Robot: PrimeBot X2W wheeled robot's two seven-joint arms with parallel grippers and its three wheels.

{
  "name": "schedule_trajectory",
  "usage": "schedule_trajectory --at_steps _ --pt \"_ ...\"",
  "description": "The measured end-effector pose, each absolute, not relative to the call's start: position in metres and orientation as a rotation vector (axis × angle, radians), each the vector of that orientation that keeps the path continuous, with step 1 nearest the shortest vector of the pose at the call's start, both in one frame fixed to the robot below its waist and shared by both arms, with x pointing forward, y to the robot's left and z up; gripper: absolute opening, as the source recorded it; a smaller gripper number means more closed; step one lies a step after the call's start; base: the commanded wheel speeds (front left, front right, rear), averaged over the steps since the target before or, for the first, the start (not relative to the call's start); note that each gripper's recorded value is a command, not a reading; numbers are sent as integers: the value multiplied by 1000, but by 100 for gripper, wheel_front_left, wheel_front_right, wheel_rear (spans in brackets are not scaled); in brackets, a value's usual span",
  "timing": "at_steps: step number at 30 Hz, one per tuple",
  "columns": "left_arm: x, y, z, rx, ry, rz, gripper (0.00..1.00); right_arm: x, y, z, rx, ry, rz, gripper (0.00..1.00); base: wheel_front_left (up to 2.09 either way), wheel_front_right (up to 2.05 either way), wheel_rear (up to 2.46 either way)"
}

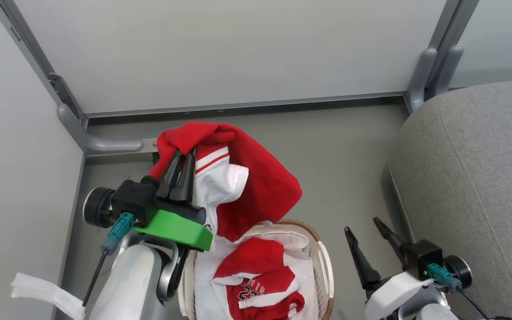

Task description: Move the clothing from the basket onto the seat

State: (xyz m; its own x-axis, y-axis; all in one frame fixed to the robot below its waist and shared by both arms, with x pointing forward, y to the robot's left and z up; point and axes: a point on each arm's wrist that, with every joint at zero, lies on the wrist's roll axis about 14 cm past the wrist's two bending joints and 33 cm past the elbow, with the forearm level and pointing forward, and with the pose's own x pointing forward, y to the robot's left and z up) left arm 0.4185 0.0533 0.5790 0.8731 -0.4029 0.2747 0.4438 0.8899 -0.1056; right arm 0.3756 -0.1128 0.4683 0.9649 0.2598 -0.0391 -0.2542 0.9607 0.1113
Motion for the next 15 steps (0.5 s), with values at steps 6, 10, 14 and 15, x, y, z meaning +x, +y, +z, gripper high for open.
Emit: schedule_trajectory --at_steps 6,10,14,15 --pt "414 49 576 -176 -241 -461 0 381 -63 496 43 -27 467 100 0 0 0" --pt "409 43 572 -185 -227 -480 0 390 -43 518 -3 -90 570 100 0 0 0" --pt "405 38 568 -198 -213 -496 0 398 -21 535 -68 -138 679 100 0 0 0" --pt "404 37 567 -199 -211 -500 0 400 -16 538 -85 -145 701 100 0 0 0"
